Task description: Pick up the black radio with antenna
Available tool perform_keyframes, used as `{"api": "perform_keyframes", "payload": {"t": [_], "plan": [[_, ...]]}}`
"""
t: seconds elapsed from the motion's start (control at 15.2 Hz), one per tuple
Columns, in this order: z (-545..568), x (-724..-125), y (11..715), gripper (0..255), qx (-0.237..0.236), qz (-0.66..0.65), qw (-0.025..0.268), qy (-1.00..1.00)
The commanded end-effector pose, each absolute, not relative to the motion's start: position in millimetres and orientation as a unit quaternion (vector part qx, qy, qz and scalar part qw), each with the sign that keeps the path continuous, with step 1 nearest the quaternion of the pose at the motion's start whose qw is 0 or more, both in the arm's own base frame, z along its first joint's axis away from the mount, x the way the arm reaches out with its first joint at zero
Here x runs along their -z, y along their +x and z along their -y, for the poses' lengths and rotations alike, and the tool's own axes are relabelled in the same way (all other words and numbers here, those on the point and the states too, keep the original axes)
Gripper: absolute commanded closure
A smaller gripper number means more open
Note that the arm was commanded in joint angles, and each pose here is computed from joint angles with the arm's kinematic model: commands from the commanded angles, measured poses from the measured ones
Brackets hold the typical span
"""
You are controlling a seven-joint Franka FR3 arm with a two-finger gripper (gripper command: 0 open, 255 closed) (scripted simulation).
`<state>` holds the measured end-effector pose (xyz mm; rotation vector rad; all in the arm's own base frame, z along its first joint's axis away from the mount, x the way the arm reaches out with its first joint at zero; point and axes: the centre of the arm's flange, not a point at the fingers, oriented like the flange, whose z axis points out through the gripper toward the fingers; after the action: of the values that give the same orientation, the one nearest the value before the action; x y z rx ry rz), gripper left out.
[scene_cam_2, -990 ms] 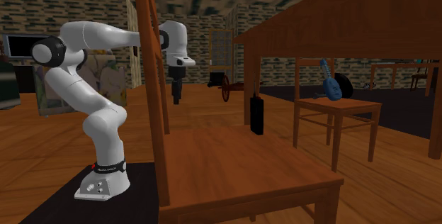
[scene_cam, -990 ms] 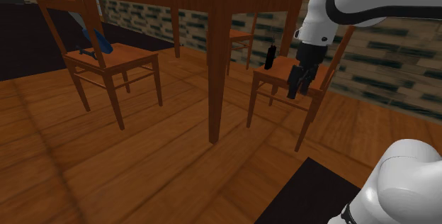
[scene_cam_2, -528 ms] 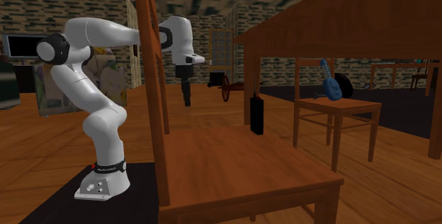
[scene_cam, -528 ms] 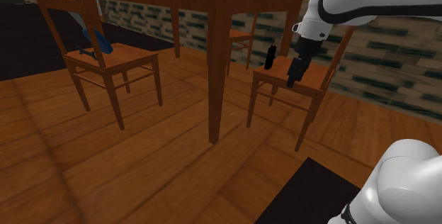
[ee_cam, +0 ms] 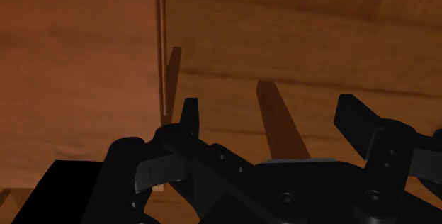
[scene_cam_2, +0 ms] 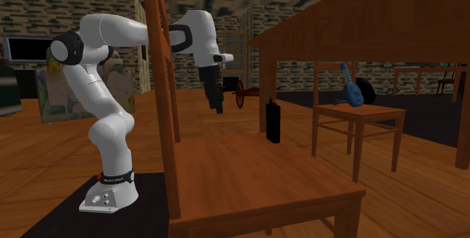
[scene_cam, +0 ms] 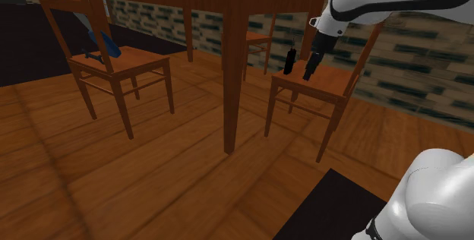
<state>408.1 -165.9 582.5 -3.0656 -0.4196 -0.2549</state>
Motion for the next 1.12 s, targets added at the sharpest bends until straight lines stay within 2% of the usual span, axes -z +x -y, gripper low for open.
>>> {"api": "perform_keyframes", "payload": {"t": [0.0, 1.06], "plan": [[188, -588, 423, 0, 0.096, 0.155, 0.012, -0.983], [304, -637, 548, 0, 0.194, 0.289, -0.025, -0.937]]}}
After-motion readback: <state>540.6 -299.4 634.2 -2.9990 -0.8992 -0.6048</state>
